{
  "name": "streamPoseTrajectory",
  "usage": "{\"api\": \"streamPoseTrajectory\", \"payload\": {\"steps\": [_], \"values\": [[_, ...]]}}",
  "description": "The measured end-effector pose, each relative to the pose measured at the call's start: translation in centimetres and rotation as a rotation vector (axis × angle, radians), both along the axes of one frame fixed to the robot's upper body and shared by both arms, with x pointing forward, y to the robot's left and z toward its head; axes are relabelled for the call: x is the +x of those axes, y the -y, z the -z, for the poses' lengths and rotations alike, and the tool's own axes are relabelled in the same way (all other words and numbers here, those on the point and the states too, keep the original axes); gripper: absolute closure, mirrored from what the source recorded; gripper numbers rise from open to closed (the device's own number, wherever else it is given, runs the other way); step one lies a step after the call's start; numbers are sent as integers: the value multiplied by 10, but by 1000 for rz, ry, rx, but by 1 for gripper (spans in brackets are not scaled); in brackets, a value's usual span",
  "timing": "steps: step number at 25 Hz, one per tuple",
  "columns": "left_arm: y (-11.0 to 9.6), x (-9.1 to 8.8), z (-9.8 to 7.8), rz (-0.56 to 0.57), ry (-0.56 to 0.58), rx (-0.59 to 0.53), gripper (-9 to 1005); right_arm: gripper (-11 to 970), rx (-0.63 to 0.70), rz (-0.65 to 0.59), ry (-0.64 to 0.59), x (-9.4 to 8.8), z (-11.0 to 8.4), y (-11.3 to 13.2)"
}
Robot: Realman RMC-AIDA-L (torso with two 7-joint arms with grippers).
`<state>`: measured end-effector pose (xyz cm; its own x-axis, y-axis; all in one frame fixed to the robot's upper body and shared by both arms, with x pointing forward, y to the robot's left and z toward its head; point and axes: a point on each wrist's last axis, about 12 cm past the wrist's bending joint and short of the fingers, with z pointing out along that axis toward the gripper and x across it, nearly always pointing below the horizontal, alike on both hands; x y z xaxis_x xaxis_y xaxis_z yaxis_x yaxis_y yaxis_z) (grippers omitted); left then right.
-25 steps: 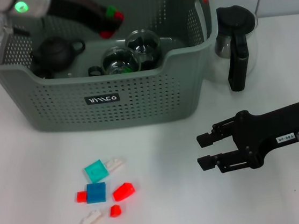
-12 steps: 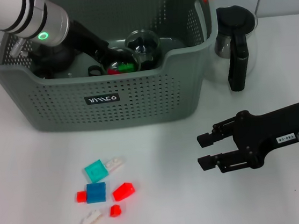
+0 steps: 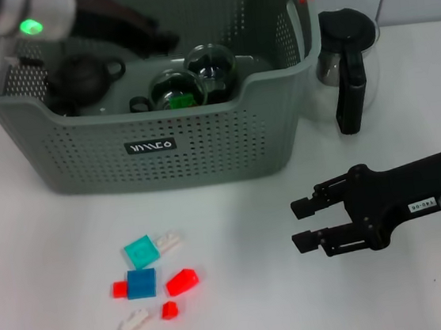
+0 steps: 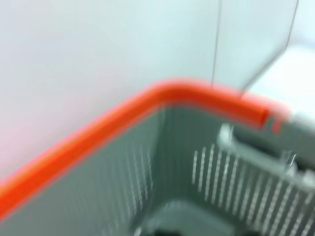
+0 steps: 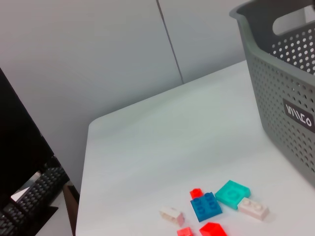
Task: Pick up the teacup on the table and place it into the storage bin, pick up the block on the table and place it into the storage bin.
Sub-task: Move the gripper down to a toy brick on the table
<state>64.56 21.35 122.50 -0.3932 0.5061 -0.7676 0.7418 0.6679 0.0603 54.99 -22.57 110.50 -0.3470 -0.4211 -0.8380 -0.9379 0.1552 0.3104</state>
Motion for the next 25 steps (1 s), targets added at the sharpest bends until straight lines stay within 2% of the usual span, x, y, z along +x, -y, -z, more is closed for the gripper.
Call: {"api": "streamPoseTrajectory", "payload": {"steps": [3,6,9,11,14,17,20,25], "values": [[-22,-18,-19,-5,-6,-112,620,396,0,0,0,0,0,0],[-49,-42,-29,-18,-38,-224,477,397,1,0,0,0,0,0],[-70,-68,-30,3,-66,-335,325,397,0,0,-1,0,0,0],[-82,-86,-25,16,-97,-369,315,397,0,0,0,0,0,0],[-93,-107,-11,53,-170,-343,300,397,-2,-3,2,1,0,-1],[-95,-130,4,140,-243,-277,286,397,-5,-6,4,1,-1,-1],[-94,-135,9,155,-271,-249,271,397,-5,-7,5,2,-1,-2],[-83,-136,27,174,-377,-129,272,397,-5,-4,4,1,-1,-1]]}}
